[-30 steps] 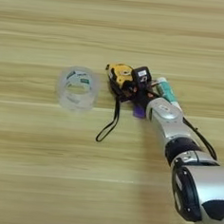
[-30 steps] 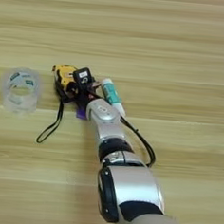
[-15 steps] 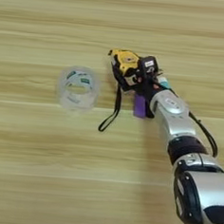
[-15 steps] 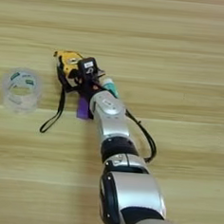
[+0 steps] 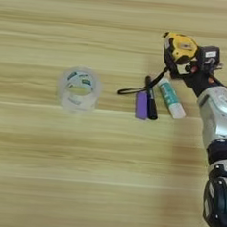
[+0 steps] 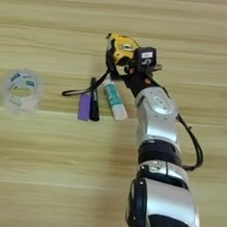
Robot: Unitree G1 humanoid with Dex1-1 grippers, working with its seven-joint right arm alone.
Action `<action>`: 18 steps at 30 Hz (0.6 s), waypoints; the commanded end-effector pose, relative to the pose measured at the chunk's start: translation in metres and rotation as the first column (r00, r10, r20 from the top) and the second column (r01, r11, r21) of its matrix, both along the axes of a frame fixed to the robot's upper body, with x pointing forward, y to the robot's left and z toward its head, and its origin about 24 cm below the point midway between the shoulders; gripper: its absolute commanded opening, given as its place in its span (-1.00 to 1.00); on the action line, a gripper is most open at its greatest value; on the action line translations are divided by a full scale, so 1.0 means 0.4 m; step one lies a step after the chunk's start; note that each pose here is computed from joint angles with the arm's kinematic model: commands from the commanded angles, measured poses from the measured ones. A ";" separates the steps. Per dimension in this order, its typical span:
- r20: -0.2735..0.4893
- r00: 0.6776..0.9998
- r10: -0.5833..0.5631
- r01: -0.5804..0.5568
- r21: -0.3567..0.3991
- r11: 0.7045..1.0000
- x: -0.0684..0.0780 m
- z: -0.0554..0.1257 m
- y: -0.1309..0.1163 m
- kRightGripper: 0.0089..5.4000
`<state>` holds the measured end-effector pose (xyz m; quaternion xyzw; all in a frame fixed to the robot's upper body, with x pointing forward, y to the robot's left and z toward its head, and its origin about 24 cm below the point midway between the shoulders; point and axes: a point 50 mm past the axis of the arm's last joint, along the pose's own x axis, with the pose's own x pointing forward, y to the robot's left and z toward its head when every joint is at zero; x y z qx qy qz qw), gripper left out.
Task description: Move the objects on the table
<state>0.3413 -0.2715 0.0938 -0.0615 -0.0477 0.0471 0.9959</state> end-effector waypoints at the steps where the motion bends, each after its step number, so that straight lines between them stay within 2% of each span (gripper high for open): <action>1: 0.190 0.976 -0.108 0.115 -0.027 0.993 0.005 0.157 -0.094 0.60; 5: 0.163 0.971 -0.176 0.180 -0.013 0.984 -0.013 0.141 -0.144 0.60; 10: 0.073 0.966 -0.248 0.249 -0.006 0.968 -0.035 0.084 -0.186 0.60; 13: 0.023 0.963 -0.270 0.270 -0.017 0.963 -0.040 0.052 -0.191 0.60; 18: -0.058 0.967 -0.248 0.246 -0.035 0.969 -0.039 -0.007 -0.163 0.60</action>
